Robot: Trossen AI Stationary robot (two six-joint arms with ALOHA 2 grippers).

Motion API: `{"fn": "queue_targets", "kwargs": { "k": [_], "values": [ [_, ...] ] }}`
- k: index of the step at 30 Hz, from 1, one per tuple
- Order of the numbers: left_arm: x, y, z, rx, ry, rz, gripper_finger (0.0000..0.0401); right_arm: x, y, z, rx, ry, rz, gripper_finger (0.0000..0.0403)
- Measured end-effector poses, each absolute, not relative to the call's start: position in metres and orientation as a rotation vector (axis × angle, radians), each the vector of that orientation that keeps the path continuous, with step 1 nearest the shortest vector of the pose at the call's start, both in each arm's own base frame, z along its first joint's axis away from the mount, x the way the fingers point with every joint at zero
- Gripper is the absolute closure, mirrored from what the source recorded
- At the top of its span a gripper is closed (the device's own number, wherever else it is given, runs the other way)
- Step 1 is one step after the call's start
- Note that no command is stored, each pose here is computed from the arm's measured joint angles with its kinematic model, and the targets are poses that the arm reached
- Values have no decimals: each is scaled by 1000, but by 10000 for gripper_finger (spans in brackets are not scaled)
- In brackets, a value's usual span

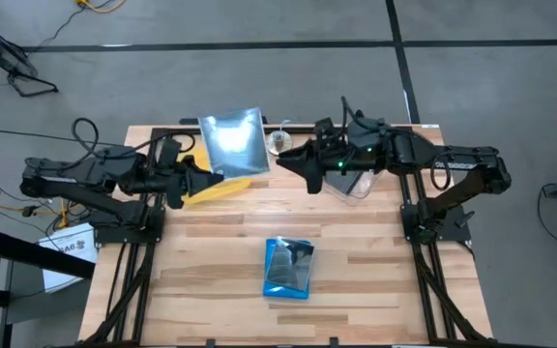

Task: Pick & place jewel cases by type
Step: Put the black CD case into the transparent bin

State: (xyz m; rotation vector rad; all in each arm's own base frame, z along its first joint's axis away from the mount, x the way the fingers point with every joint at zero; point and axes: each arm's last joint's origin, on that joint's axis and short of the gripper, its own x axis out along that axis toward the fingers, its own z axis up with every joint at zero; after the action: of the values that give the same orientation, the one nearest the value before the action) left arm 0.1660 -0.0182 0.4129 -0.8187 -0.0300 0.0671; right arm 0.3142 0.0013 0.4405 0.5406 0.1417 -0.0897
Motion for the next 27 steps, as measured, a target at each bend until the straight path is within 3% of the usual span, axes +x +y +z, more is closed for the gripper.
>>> {"fn": "queue_targets", "kwargs": {
  "k": [7, 13, 21, 27],
  "values": [
    [173, -20, 409, -820, 8, 54, 371, 315, -2, 442, 608, 126, -64, 159],
    [183, -23, 406, -819, 43, 4, 370, 320, 0, 443, 612, 113, -2, 114],
    [197, -26, 403, -807, 56, -39, 370, 336, 1, 435, 615, 110, 43, 131],
    [196, -26, 402, -803, 61, -24, 370, 338, 1, 432, 615, 122, 43, 221]
  ]
}}
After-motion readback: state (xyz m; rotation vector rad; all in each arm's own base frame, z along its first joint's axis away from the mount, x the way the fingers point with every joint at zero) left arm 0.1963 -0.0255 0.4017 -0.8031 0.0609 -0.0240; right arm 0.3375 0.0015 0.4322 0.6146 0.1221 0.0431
